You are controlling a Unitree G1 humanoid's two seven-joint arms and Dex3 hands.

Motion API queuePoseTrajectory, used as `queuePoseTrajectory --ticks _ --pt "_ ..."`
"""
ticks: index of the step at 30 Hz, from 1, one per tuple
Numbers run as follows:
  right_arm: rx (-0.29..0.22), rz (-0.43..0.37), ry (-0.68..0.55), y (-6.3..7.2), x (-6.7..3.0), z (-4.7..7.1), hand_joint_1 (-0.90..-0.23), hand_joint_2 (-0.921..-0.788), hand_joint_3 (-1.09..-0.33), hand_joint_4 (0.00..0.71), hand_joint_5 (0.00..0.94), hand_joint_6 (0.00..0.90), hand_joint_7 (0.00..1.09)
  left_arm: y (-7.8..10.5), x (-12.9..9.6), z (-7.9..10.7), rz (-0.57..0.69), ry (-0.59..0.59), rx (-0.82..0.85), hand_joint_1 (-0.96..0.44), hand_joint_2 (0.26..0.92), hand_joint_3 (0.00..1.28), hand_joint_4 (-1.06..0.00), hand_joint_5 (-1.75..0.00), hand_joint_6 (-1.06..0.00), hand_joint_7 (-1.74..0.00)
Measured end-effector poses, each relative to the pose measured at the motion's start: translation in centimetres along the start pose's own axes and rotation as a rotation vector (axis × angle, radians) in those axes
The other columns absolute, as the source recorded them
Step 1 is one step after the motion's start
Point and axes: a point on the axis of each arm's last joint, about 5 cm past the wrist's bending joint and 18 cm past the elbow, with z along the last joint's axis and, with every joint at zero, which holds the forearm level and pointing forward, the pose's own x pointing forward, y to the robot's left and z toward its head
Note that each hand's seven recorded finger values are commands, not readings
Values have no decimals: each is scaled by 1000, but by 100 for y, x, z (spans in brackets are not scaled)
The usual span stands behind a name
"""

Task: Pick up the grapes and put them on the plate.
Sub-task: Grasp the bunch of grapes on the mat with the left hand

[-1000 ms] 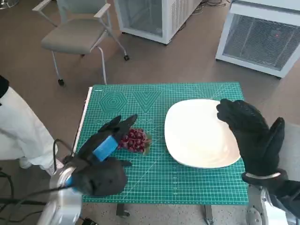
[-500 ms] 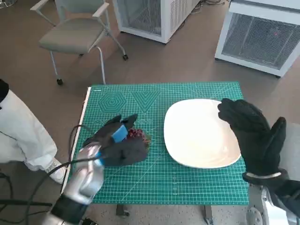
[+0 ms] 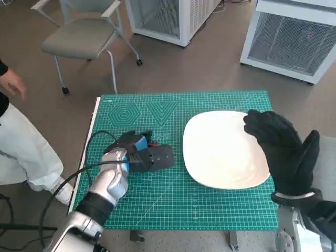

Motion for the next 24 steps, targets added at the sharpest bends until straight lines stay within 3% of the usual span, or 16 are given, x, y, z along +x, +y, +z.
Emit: queuePoseTrajectory --ticks 12,15,18,20,22,24 --pt "-1 -1 0 -4 -3 -5 -374 -921 -655 402 766 172 1017 -3 44 13 -11 22 34 34 770 15 -34 -13 -182 -10" --pt "-1 0 0 -4 -3 -6 -374 -921 -655 402 767 172 1017 -3 59 33 -14 22 38 42 785 19 -132 -37 -226 -20" --pt "-1 1 0 -4 -3 -6 -374 -921 -655 402 767 172 1017 -4 73 35 -7 12 45 162 844 40 -421 -522 -411 -128" --pt "-1 1 0 -5 -3 -6 -374 -921 -655 401 767 172 1017 -8 81 27 11 -6 53 163 863 91 -554 -887 -532 -444" --pt "-2 1 0 -8 -4 -4 -374 -921 -655 401 768 172 1017 -16 87 15 40 -31 62 82 792 262 -603 -1090 -596 -816" --pt "-4 1 0 -13 -5 -1 -374 -921 -655 401 768 172 1017 -22 90 1 65 -54 70 40 694 457 -637 -1258 -642 -972"
